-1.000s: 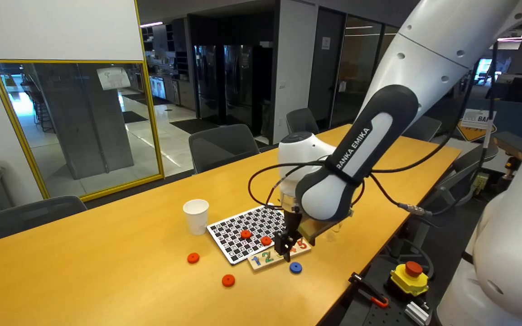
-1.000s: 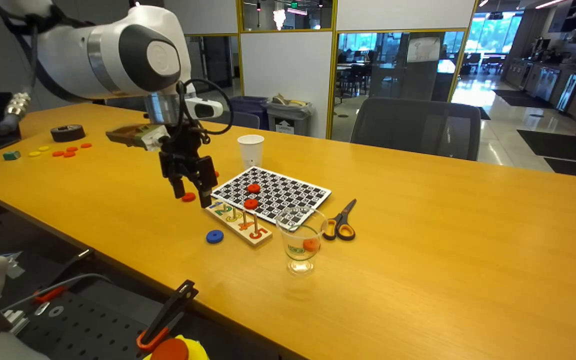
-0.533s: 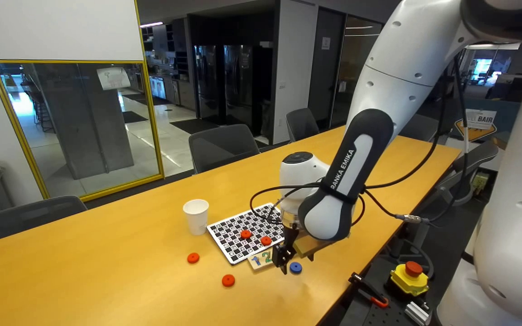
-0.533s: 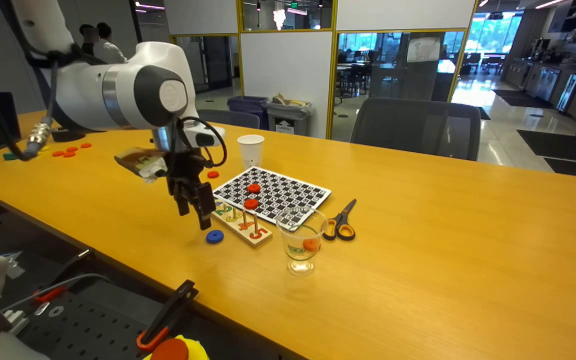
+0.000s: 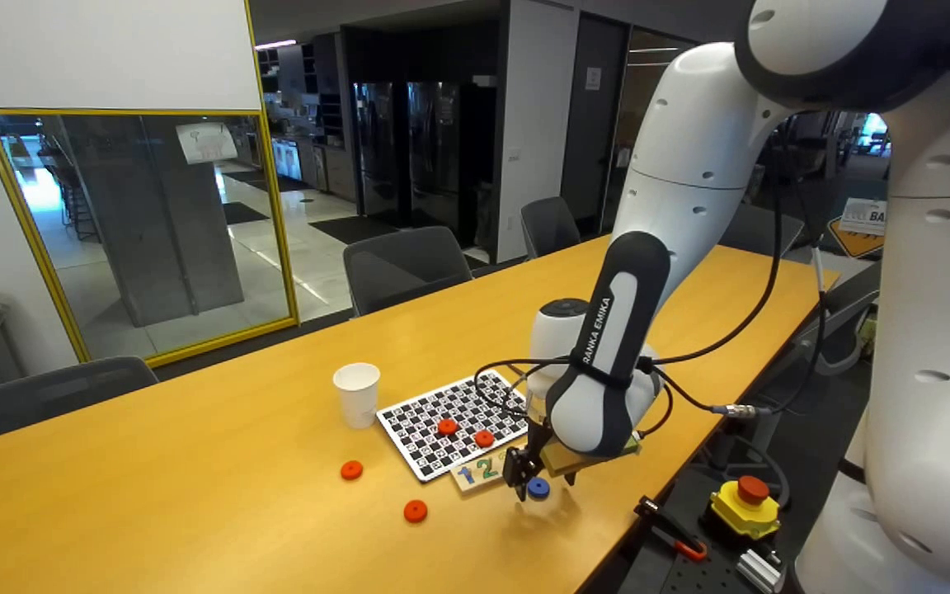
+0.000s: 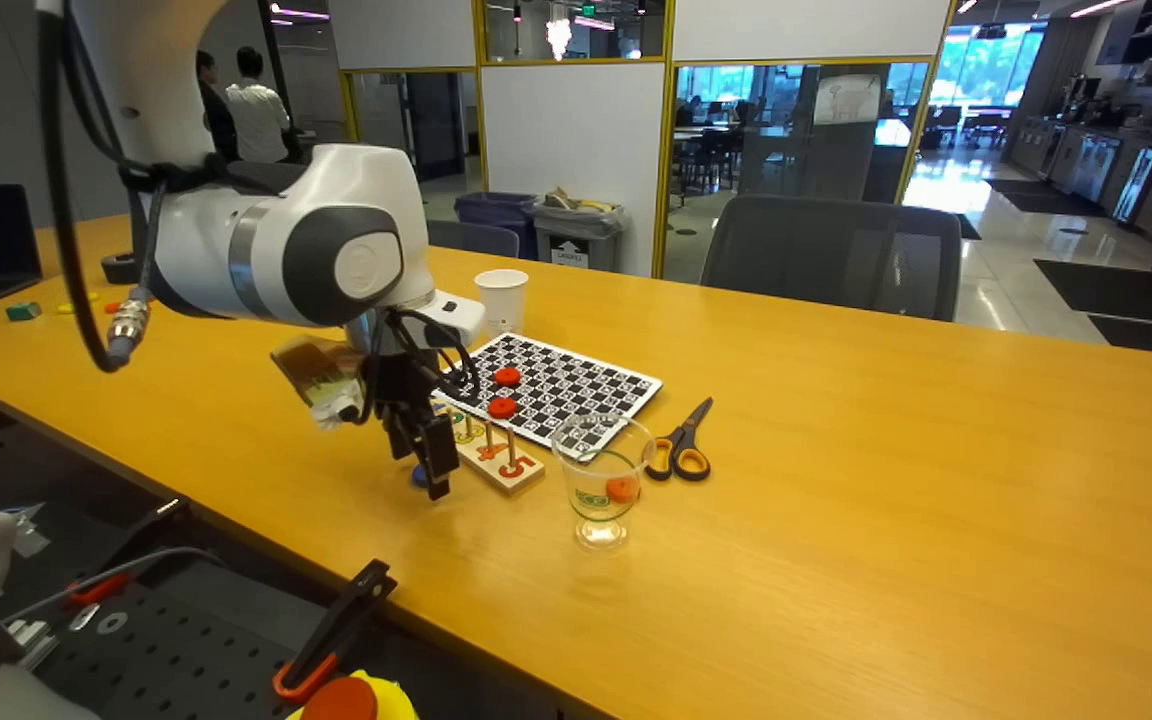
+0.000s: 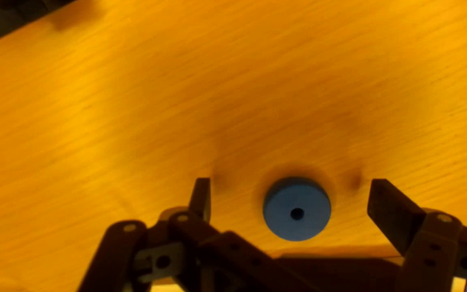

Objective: Put the blue object in the colourless cup then put the orange objects in the white cup

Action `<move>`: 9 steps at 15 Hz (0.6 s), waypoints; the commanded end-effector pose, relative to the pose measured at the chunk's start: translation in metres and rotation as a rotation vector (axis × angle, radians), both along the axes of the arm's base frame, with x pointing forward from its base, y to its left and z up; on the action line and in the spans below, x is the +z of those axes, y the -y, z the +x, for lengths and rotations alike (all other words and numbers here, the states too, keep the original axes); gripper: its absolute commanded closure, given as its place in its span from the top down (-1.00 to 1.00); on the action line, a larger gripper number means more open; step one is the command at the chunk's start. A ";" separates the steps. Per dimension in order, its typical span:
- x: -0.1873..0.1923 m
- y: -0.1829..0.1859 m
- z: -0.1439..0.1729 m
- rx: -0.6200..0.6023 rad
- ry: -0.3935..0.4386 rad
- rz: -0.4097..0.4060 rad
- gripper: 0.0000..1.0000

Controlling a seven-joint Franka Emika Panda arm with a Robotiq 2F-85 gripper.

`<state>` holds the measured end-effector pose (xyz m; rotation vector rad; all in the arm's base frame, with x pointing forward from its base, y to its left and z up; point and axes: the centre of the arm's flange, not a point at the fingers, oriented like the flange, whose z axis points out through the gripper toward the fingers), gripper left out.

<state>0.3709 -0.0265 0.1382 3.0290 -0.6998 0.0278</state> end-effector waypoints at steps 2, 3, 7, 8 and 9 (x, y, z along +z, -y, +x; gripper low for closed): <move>-0.012 0.002 -0.005 -0.002 0.043 0.036 1.00; -0.012 0.000 -0.005 -0.001 0.047 0.038 1.00; -0.005 -0.002 -0.005 0.005 0.053 0.029 1.00; -0.005 -0.003 -0.005 0.007 0.054 0.027 1.00; -0.004 -0.004 -0.005 0.011 0.056 0.025 1.00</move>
